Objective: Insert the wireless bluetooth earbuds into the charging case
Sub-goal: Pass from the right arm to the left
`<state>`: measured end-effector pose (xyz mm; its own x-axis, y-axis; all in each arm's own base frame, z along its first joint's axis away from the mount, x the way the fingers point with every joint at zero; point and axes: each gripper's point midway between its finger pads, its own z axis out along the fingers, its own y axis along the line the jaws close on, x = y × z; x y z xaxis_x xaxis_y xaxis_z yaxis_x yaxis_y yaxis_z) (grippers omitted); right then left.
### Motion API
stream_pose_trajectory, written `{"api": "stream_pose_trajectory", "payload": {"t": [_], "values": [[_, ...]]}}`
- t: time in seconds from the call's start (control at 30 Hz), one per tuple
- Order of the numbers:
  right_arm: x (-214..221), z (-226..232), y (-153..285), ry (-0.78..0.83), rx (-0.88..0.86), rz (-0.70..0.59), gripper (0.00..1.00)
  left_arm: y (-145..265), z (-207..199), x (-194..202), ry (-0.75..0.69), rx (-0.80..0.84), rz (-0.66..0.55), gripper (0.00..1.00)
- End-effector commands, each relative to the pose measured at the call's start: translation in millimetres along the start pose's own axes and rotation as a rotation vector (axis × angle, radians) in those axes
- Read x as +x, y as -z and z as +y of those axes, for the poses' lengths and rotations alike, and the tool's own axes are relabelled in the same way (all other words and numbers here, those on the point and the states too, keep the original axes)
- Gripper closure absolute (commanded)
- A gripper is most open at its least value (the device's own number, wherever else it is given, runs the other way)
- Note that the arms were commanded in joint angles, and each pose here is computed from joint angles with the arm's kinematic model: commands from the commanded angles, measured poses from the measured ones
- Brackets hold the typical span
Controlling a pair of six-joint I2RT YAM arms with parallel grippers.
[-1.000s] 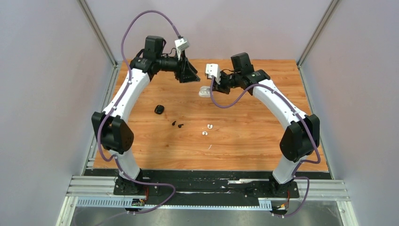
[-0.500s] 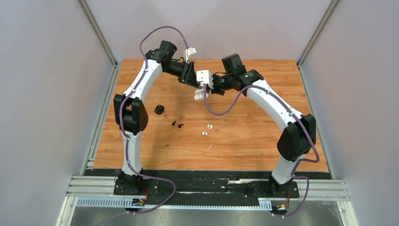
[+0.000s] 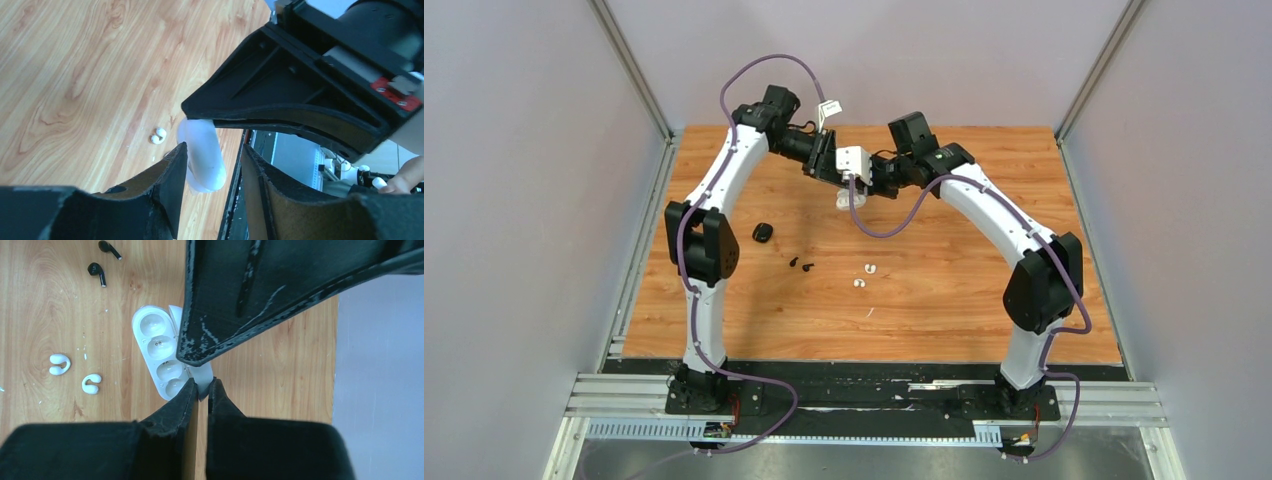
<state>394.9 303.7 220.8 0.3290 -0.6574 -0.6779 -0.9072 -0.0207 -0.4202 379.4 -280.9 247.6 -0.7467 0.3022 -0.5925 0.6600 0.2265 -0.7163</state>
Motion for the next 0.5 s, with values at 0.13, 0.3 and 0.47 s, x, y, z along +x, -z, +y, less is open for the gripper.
{"api": "stream_pose_trajectory", "payload": {"t": [0.13, 0.3, 0.47], "values": [[-26.9, -13.8, 4.0, 0.042, 0.035, -0.044, 1.0, -6.3, -3.6, -1.7, -0.053, -0.012, -0.004, 0.54], [-26.9, -12.8, 2.9, 0.042, 0.035, -0.039, 1.0, -9.4, -3.1, -2.0, -0.054, -0.01, -0.001, 0.6], [-25.6, -12.4, 2.3, 0.04, 0.037, -0.032, 1.0, -10.1, -2.4, -1.7, -0.047, -0.008, 0.001, 0.7]]}}
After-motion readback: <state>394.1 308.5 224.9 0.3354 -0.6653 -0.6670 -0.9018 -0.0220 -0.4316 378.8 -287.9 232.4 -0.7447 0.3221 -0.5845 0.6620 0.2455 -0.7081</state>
